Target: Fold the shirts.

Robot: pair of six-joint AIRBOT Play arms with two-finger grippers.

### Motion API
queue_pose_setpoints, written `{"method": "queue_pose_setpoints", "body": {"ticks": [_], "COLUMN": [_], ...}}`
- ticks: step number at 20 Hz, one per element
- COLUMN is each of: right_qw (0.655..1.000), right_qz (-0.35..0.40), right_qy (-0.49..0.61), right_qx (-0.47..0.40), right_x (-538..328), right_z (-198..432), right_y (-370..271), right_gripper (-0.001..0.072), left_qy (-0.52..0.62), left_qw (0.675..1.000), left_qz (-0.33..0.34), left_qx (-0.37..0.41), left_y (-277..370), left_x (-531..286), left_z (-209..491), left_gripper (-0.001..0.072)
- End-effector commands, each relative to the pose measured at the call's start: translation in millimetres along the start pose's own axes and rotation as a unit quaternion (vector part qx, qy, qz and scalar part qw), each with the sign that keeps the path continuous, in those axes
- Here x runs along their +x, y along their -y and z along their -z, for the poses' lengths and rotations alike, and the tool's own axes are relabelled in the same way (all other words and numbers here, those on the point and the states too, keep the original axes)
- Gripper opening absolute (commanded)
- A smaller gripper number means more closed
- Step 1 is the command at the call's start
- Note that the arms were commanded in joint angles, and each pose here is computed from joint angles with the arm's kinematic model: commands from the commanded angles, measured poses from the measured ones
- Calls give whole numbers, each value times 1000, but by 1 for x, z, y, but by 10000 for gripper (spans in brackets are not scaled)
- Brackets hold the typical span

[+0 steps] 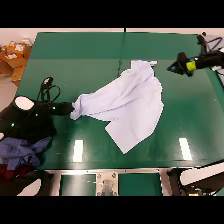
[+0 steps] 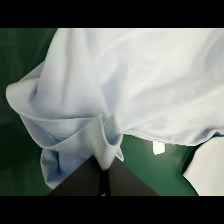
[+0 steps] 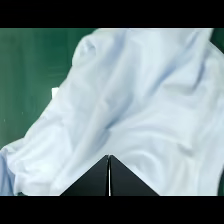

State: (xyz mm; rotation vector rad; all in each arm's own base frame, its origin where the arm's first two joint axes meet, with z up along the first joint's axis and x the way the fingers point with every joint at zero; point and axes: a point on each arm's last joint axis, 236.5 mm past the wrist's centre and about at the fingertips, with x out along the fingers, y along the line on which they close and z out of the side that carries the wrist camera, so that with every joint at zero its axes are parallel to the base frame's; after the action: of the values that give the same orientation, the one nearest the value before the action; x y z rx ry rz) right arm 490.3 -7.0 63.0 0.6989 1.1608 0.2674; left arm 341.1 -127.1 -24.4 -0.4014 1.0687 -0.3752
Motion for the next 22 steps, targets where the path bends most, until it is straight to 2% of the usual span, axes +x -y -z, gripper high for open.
{"method": "queue_pose_setpoints", "body": {"ticks": [1,4,5,6,7,8,10,14,17,18,20,21,22], "right_qw": [991,974,970,970,971,971,969,963,964,964,971,975,979], "right_qz": [84,145,146,132,104,66,19,26,-9,-19,-26,-29,-31], "right_qy": [-73,-98,-94,-76,-54,-39,-15,12,31,23,-1,-9,-15], "right_qx": [72,146,170,189,209,227,245,267,265,265,239,219,203], "right_x": [-43,-48,-39,-23,-6,14,46,71,86,93,103,102,98], "right_z": [80,197,229,252,265,277,293,298,281,282,289,289,285], "right_y": [65,103,108,109,106,100,97,111,92,84,75,71,70], "right_gripper": [15,17,69,236,369,381,375,374,370,301,78,16,15], "left_qy": [-6,-16,-16,-15,-13,-14,-18,-27,-28,-29,-46,-57,-63], "left_qw": [1000,999,999,999,999,999,998,997,998,998,997,997,997], "left_qz": [-8,11,15,18,19,19,14,-1,-2,-2,-5,-14,-22], "left_qx": [24,38,42,46,48,49,53,67,63,59,58,53,38], "left_y": [-4,13,18,21,22,22,20,12,12,12,11,6,0], "left_x": [1,-9,-12,-15,-16,-16,-16,-16,-16,-16,-18,-21,-27], "left_z": [-2,-10,-14,-17,-19,-19,-17,-13,-13,-12,-6,-3,-4], "left_gripper": [21,21,21,21,22,22,22,22,22,22,22,22,22]}}
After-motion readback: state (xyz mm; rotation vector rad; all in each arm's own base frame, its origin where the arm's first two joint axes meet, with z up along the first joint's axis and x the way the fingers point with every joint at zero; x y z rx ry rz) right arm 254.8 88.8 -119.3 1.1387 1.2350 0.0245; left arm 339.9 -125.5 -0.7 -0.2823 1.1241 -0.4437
